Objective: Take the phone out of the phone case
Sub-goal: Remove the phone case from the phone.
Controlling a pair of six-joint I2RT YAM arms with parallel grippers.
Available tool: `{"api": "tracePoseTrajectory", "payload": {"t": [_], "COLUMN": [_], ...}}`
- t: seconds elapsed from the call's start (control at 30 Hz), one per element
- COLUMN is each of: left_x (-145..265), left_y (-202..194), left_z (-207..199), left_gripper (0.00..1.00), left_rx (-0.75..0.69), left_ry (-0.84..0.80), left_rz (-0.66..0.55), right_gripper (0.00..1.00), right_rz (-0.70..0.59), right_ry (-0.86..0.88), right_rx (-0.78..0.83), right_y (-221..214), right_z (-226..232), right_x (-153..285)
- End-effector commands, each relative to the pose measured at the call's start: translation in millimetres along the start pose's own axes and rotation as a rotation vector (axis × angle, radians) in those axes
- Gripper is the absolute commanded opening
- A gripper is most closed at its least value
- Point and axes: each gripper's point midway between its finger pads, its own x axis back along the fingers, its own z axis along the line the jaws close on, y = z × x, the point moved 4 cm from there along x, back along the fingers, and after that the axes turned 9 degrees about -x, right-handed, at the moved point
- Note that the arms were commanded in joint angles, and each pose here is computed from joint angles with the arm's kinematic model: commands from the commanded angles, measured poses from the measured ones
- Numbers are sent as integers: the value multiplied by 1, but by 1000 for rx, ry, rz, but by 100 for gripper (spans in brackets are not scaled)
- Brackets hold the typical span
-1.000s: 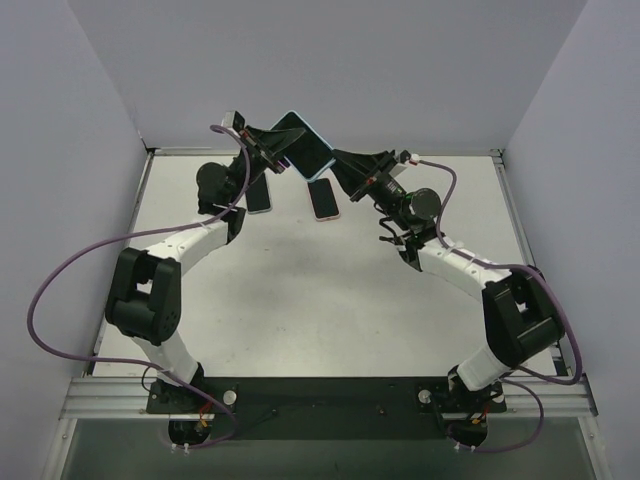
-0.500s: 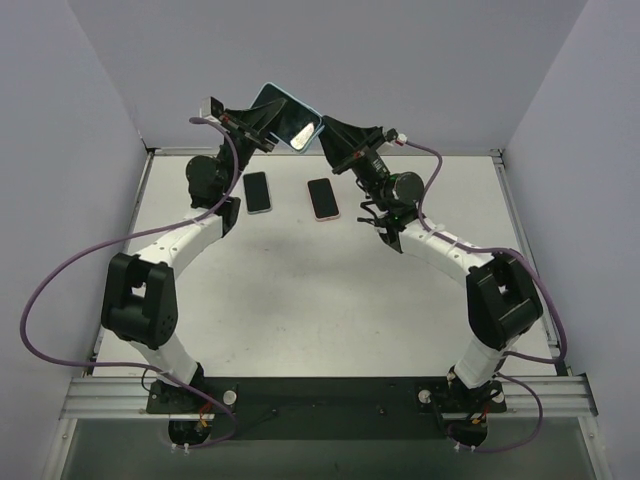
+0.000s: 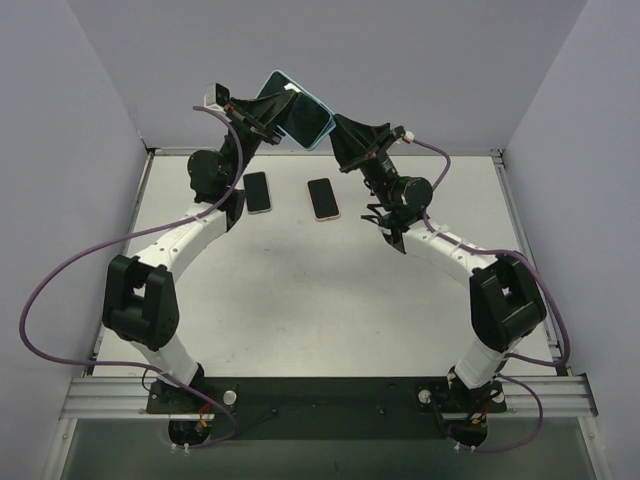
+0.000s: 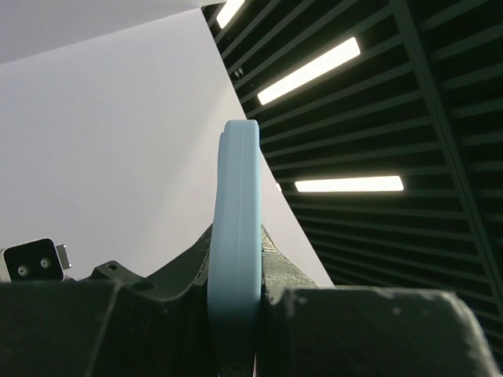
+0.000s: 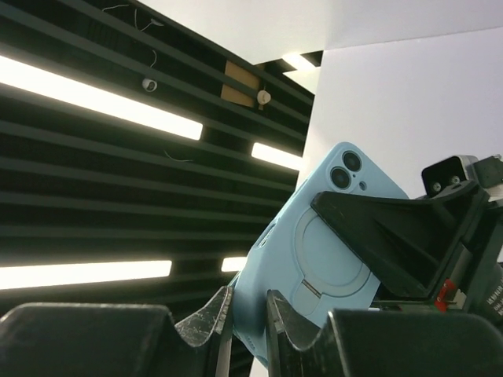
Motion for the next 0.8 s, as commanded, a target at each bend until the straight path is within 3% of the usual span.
{"api": "tracePoseTrajectory", "payload": {"t": [0.0, 0.07, 0.1, 0.17, 0.3, 0.57, 0.67, 0.77], "left_x": [38, 35, 35, 34, 34, 32, 32, 35], "left_y": [-85, -87, -89, -91, -96, -117, -127, -132], "left_z": [-170, -158, -154, -142, -125, -104, -94, -85], "left_gripper": [0, 0, 0, 0, 0, 0, 0, 0], "left_rx": [-102, -109, -114, -113, -108, -80, -74, -59], "left_ry": [-599, -532, -510, -458, -393, -360, -332, -308], "left_rz": [297, 303, 323, 335, 363, 445, 482, 487], "right_gripper": [0, 0, 0, 0, 0, 0, 17, 20], "right_rz": [78, 92, 41, 67, 28, 49, 75, 90], "right_ry": [-324, -401, -540, -640, -984, -1103, -1102, -1087], "right_rx": [-31, 112, 114, 278, 422, 450, 456, 461], "right_y": [5, 4, 14, 11, 19, 23, 23, 24], "right_z": [-65, -64, -80, -77, -90, -100, -101, -101], "right_x": [38, 46, 57, 70, 106, 128, 124, 119]}}
